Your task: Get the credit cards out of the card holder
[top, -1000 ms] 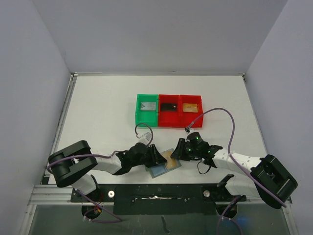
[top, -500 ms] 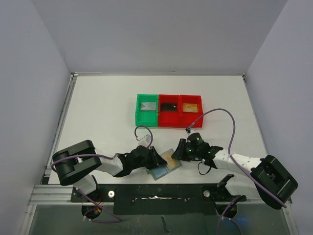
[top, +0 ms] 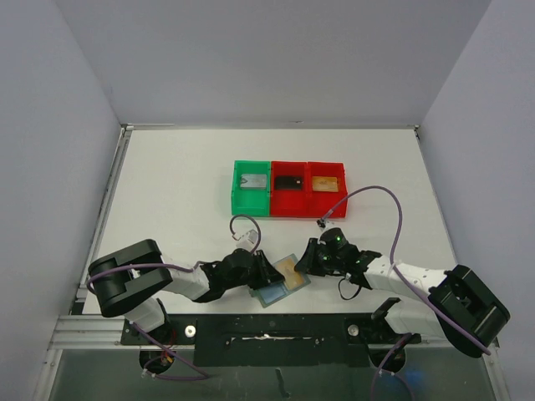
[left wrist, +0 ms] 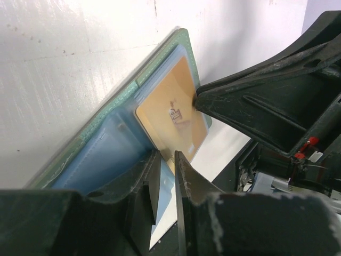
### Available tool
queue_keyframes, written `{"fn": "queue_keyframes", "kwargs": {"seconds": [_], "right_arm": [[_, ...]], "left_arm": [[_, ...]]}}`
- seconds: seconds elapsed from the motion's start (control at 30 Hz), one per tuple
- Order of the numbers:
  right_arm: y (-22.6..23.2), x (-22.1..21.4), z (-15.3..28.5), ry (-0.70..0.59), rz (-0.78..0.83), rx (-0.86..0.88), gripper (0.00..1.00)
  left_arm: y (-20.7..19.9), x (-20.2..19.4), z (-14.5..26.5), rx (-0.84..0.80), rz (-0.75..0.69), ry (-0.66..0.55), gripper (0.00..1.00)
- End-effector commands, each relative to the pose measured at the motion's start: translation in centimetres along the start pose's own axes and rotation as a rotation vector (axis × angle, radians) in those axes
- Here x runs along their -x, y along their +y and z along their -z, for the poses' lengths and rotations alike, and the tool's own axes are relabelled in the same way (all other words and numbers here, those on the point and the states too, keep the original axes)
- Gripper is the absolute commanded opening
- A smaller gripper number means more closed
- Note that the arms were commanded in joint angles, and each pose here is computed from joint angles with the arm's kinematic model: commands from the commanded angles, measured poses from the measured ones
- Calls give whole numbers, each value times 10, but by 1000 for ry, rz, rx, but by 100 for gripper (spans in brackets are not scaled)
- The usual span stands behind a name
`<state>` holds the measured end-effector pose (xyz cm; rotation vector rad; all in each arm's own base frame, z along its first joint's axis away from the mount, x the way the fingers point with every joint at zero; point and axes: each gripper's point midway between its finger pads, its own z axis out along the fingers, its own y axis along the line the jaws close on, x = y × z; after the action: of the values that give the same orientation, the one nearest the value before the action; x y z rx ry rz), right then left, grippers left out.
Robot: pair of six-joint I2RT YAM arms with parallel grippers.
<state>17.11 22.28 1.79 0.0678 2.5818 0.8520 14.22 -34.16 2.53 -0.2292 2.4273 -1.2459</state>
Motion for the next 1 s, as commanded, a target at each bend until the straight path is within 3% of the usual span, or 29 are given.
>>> {"fn": "queue_keyframes", "kwargs": {"seconds": [0.0,0.17,0.4,0.53,0.97], "right_arm": [[7,-31,3,99,2,50,13],[12,-35,3,100,-1,65,10],[15,-39,4,94,-22,79,8],[18,-40,4,92,-25,91,7],[15,-37,2,83,-23,61,7]], "left_arm": [[-27,12,1,-80,-36,-44,15],[-30,17,4,-88,-38,-49,14],[-29,22,8,-74,-40,-64,24],[-28,20,8,-70,-53,-52,24],[-19,16,7,-35,-116,-9,0]]}}
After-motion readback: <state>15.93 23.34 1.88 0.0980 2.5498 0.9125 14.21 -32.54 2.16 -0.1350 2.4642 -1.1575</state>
